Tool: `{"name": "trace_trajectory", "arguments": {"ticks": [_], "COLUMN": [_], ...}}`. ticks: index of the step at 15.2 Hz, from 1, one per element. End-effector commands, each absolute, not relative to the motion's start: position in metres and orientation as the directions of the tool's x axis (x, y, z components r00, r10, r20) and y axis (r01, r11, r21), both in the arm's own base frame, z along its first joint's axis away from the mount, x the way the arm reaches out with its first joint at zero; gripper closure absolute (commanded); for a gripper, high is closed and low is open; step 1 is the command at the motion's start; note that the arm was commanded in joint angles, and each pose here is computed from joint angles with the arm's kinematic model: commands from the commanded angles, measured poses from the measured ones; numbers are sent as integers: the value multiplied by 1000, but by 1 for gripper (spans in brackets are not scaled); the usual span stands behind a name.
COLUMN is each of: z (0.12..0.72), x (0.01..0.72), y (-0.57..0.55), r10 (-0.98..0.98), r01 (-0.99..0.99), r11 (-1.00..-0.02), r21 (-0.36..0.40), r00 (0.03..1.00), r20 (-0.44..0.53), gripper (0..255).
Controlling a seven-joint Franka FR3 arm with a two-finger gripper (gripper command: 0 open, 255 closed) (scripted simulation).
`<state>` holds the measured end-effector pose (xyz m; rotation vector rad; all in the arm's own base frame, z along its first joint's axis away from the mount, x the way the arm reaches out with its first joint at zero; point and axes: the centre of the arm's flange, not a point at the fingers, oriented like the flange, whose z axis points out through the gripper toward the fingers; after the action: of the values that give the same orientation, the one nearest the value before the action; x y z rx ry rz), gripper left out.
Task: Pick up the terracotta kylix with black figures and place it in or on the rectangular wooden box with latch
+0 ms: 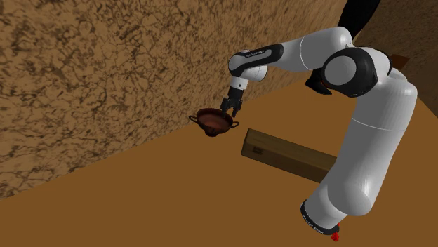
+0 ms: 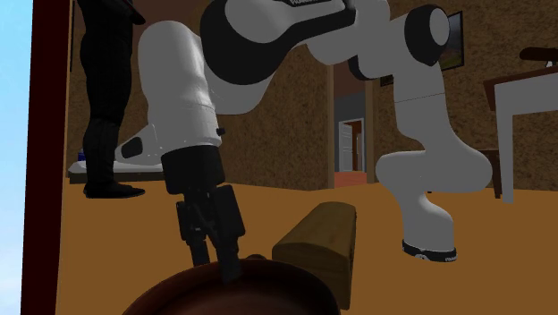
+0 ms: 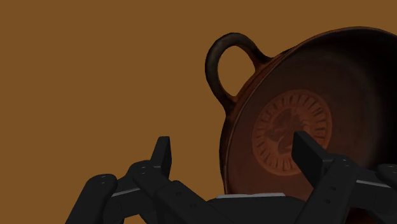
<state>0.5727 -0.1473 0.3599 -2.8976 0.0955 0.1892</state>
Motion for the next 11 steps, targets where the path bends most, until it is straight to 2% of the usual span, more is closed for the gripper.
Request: {"name": "trace_trajectory", "arguments": {"ticks": [1, 2, 11], "z": [360, 360, 360], "x": [573, 573, 573], "y": [-147, -147, -147], "r10": [-49, -49, -49], "r01": [-80, -80, -80], "r11": [-970, -970, -970], "r21": [-229, -229, -229], "r00": [990, 990, 990], "r20": [-136, -136, -136], "gripper": [0, 255, 255]}}
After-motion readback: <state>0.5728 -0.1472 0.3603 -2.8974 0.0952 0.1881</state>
